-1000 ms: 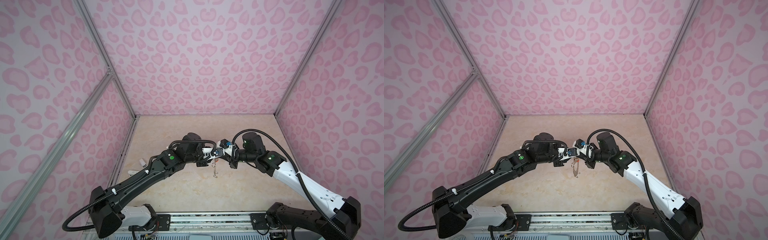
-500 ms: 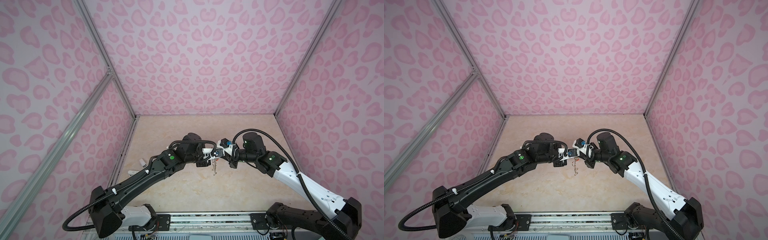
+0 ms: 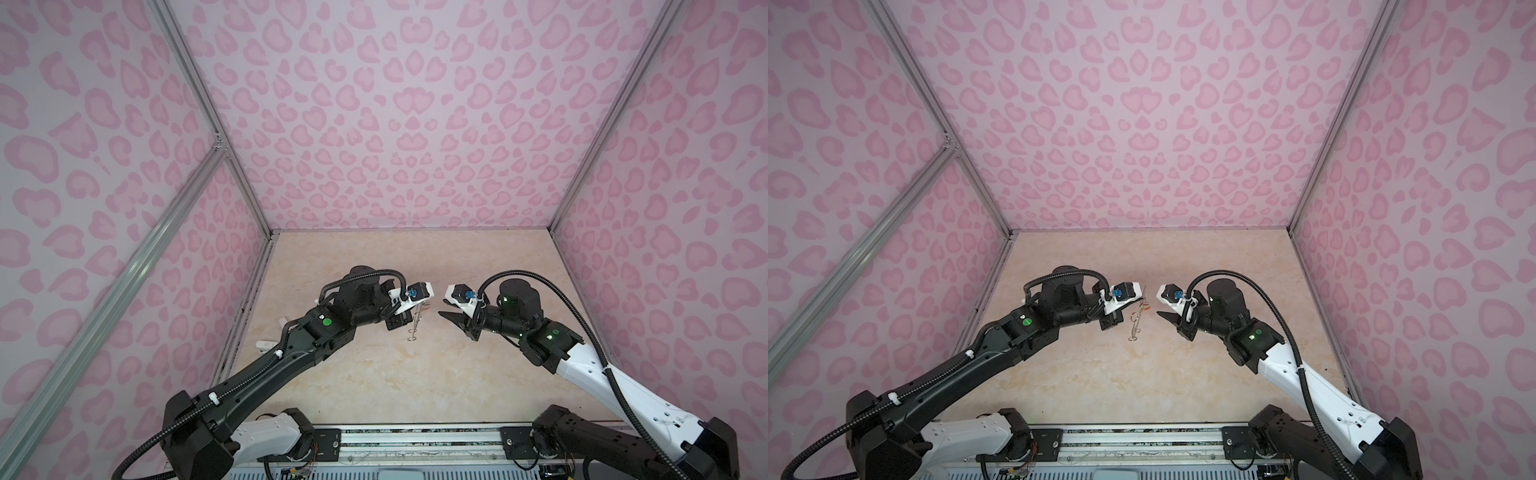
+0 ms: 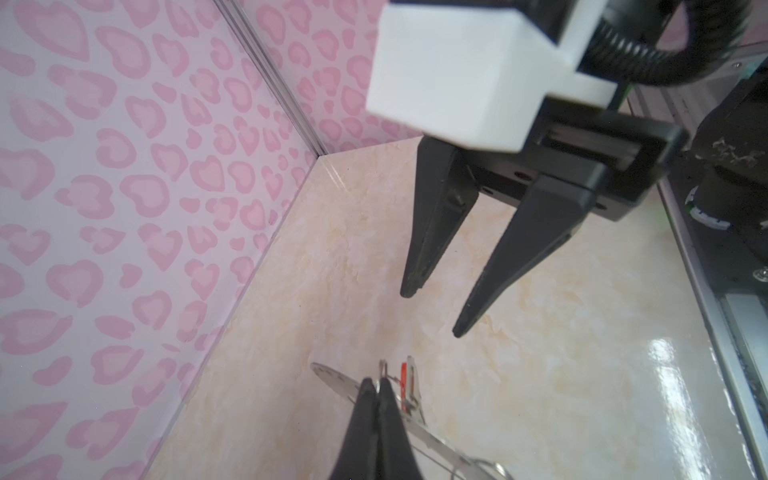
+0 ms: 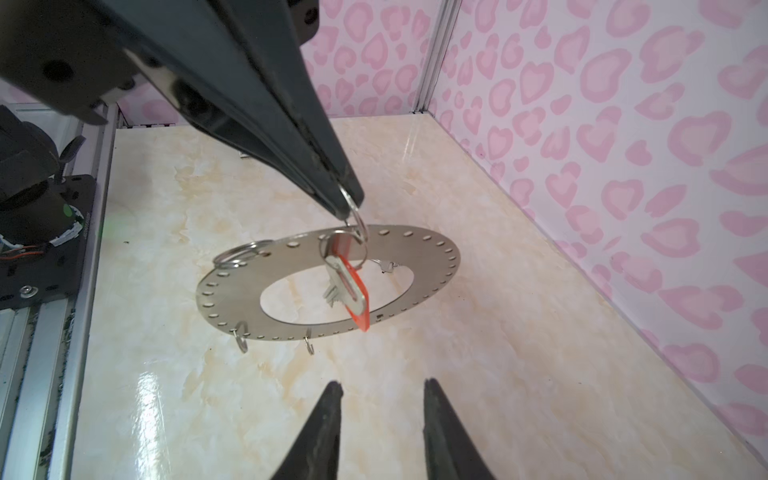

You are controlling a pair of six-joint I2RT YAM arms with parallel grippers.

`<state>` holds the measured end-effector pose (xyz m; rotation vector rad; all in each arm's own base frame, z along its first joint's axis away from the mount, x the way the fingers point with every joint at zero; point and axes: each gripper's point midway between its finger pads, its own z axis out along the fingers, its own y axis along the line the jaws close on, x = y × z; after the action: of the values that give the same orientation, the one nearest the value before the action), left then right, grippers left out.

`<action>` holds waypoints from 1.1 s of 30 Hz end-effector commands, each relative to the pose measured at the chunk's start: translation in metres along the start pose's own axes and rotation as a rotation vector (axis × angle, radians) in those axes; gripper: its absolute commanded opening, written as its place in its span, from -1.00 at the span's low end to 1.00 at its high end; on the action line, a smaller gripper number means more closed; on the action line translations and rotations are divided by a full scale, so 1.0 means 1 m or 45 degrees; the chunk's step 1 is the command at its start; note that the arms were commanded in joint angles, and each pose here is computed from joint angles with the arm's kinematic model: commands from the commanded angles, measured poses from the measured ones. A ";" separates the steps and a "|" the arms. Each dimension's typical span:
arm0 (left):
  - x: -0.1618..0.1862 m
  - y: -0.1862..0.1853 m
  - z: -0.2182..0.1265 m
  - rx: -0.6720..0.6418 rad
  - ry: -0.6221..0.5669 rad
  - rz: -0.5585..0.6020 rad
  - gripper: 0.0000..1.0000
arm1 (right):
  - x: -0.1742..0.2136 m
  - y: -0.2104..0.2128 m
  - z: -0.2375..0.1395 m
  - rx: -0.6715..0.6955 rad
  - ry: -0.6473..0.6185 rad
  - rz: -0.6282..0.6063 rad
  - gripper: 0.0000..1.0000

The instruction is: Put the keys on the keyring

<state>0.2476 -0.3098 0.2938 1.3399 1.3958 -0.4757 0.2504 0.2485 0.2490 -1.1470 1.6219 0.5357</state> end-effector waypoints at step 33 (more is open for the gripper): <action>-0.051 0.028 -0.002 -0.120 -0.381 -0.153 -0.94 | -0.047 -0.013 0.015 0.007 -0.268 -0.014 -0.67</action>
<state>0.2588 -0.3205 0.3253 1.1056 1.3157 -0.6470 0.2663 0.2734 0.2869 -1.0663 1.4516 0.6397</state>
